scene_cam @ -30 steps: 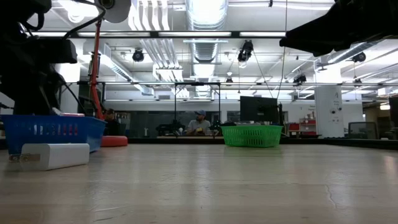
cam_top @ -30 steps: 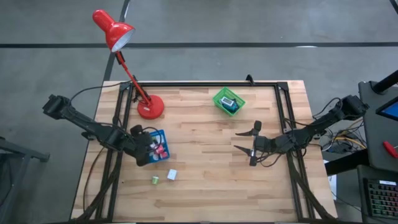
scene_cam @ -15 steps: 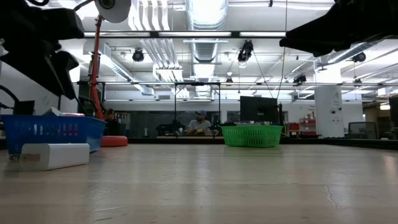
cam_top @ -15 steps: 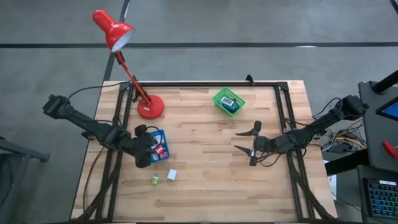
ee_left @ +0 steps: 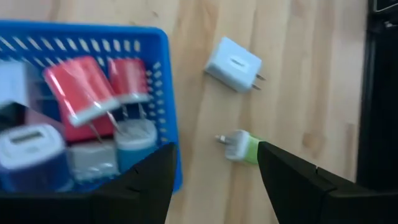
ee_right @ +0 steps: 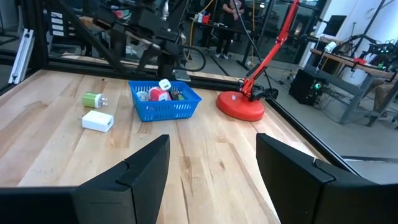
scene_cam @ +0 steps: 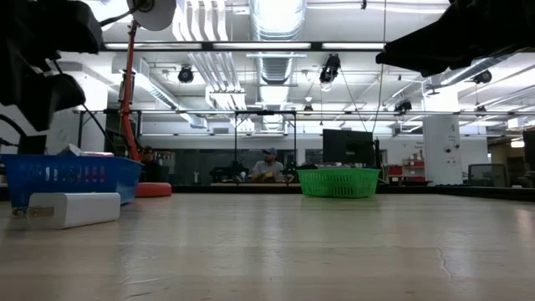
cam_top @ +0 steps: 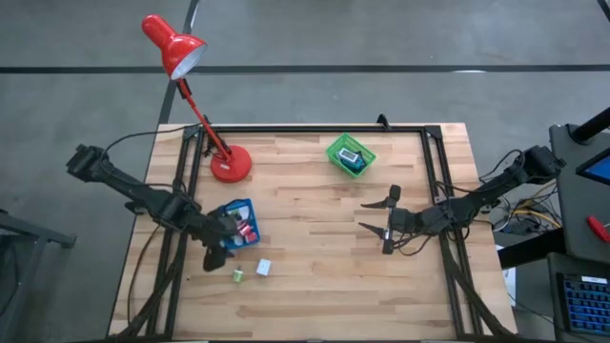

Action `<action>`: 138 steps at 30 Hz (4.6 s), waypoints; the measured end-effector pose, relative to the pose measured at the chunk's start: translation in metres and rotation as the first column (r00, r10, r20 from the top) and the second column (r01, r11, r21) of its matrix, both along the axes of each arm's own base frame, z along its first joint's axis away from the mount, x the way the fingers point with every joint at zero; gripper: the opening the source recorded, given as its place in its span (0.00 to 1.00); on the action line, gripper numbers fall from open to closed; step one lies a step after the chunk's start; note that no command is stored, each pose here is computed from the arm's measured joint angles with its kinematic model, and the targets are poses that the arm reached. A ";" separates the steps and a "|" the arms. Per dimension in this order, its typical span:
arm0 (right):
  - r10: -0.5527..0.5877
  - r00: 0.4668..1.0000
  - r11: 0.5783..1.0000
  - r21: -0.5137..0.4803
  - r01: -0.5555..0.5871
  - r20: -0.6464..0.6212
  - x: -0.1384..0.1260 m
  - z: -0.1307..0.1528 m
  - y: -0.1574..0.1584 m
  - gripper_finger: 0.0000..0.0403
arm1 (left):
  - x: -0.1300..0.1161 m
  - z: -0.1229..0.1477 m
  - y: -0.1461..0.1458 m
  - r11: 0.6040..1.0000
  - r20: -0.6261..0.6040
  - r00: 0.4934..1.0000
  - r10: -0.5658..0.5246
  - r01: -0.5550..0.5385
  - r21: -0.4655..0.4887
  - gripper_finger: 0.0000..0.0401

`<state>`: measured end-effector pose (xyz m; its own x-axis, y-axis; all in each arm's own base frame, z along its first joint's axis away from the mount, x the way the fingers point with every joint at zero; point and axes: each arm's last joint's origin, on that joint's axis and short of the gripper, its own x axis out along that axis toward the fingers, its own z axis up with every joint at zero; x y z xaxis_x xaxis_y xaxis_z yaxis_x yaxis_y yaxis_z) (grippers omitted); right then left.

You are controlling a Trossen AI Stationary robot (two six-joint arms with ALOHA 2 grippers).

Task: Pick & Place Office items
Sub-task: Put the green charger adapter into the blue basket

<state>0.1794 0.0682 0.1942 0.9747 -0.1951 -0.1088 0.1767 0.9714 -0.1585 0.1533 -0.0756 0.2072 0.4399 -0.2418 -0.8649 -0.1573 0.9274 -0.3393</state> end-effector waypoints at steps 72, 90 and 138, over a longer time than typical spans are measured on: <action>-0.001 0.993 0.996 -0.084 -0.009 -0.118 -0.005 -0.017 -0.003 0.57 | 0.038 -0.055 -0.084 0.735 -0.462 0.659 0.594 -0.677 -0.022 0.66; -0.004 0.993 0.996 -0.084 -0.006 -0.118 -0.005 -0.017 -0.003 0.57 | 0.046 -0.057 -0.084 0.756 -0.402 0.706 0.583 -0.652 -0.048 0.66; -0.001 0.993 0.997 -0.081 -0.009 -0.117 -0.005 -0.017 -0.003 0.57 | 0.046 -0.066 -0.084 0.746 -0.427 0.677 0.600 -0.666 -0.008 0.29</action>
<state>0.1743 0.0656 0.1769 0.9570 -0.2042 -0.2062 0.1485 0.9551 -0.2565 0.1993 -0.1601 0.1411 0.1876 -0.1668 -0.9680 -0.8307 0.4989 -0.2470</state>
